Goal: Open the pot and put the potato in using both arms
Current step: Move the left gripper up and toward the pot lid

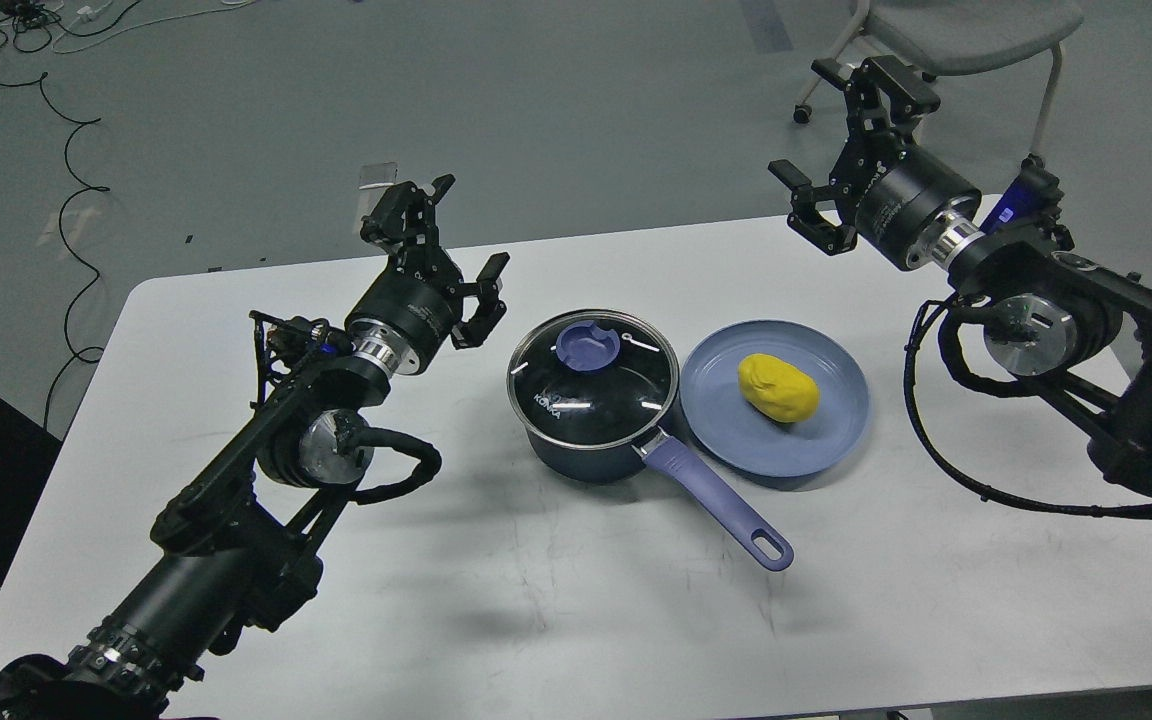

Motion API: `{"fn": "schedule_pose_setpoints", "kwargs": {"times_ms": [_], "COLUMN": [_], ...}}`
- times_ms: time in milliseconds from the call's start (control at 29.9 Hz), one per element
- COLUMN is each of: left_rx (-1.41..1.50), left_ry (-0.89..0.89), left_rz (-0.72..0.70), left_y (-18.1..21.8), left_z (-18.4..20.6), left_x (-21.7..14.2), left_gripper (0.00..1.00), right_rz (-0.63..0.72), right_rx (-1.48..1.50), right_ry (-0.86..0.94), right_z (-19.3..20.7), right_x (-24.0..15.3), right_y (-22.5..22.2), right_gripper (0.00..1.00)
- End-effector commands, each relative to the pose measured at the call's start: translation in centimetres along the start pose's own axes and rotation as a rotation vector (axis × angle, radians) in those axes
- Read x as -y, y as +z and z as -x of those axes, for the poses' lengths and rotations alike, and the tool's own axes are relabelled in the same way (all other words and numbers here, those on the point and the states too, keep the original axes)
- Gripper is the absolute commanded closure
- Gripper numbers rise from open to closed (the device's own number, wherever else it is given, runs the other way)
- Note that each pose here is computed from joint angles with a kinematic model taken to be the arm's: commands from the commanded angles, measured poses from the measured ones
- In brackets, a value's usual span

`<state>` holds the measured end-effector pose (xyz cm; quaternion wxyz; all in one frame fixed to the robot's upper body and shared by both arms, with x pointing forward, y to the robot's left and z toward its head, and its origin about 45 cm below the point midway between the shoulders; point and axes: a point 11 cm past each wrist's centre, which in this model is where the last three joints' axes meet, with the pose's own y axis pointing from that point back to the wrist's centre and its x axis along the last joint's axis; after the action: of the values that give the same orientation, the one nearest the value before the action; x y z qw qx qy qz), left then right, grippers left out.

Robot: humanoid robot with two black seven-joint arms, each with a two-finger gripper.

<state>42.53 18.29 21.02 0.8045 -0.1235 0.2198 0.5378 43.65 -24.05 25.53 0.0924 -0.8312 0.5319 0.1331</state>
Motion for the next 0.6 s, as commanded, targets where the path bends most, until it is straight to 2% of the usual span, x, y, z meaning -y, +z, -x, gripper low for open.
{"fn": "schedule_pose_setpoints", "kwargs": {"times_ms": [0,568], "left_rx": [0.012,0.017], "left_ry": [0.012,0.021], "left_rz": [-0.002,0.015], "left_y": [0.2,0.5], "left_z": [-0.7,-1.1], "left_x": [-0.3,-0.4], "left_gripper": [0.02,0.02], "right_rz": [0.000,0.030], "right_rx": [0.003,-0.016], "right_ry": [0.009,-0.021], "right_z": [0.1,1.4], "right_x": [0.2,0.5], "right_y": [0.3,1.9], "right_gripper": [0.00,0.00]}}
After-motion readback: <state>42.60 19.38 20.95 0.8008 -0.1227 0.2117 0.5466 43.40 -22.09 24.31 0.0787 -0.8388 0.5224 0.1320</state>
